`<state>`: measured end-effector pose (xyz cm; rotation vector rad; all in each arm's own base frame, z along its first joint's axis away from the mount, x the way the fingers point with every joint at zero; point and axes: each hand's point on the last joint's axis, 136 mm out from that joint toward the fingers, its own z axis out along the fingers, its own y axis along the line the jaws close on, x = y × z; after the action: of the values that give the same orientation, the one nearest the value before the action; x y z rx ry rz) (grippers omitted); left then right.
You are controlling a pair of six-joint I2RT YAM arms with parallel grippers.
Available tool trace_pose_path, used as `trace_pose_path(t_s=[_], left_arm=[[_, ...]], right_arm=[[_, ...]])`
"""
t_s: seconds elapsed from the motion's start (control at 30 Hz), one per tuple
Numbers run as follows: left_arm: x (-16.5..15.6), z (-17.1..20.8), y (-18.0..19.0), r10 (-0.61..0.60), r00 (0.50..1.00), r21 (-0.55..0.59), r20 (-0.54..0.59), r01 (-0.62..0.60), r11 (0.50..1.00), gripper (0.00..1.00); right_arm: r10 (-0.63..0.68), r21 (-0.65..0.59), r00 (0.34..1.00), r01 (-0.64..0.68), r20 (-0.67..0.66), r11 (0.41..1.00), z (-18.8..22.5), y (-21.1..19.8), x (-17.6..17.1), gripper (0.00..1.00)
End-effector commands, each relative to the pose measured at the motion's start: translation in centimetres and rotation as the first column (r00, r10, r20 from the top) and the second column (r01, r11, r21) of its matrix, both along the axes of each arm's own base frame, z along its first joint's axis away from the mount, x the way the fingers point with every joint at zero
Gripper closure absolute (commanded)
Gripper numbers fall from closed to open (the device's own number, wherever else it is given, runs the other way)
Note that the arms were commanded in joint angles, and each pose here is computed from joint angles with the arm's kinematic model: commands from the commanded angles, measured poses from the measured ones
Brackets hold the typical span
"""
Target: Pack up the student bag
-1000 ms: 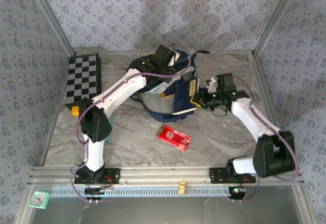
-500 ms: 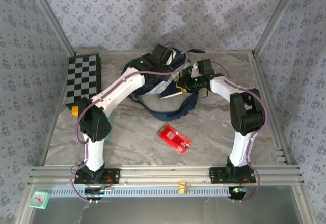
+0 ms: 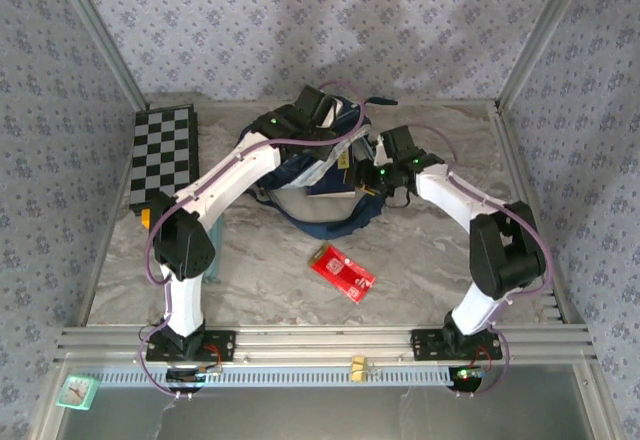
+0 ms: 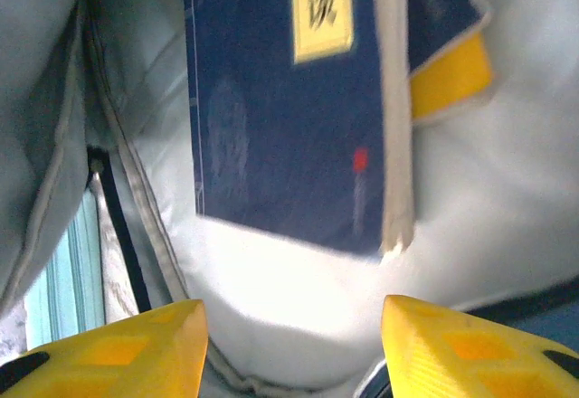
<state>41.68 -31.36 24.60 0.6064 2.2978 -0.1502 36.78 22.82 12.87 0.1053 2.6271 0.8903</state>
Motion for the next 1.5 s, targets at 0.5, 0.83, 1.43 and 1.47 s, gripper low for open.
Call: trace_pose_path(t_s=[0.5, 0.83, 1.43, 1.47], left_arm=[[0.2, 4.7, 0.8, 0.057, 0.997, -0.169, 0.048, -0.048, 0.984, 1.00], [0.3, 4.1, 1.1, 0.072, 0.997, -0.176, 0.023, -0.067, 0.982, 1.00], [-4.0, -2.4, 0.1, 0.044, 0.960, -0.364, -0.276, -0.147, 0.920, 0.50], [-4.1, -2.3, 1.1, 0.068, 0.957, -0.379, -0.283, -0.177, 0.908, 0.47]], right_arm=[[-0.107, -0.038, 0.985, 0.113, 0.138, 0.993, -4.0, 1.1, 5.7, 0.84], [-0.068, 0.020, 0.985, 0.066, 0.161, 0.998, -1.8, 1.6, 6.7, 0.75], [-0.110, -0.123, 0.994, 0.111, 0.019, 0.986, 1.7, -6.9, -7.3, 0.62], [-0.121, -0.109, 0.993, 0.119, -0.006, 0.987, 1.4, -6.6, -7.6, 0.62]])
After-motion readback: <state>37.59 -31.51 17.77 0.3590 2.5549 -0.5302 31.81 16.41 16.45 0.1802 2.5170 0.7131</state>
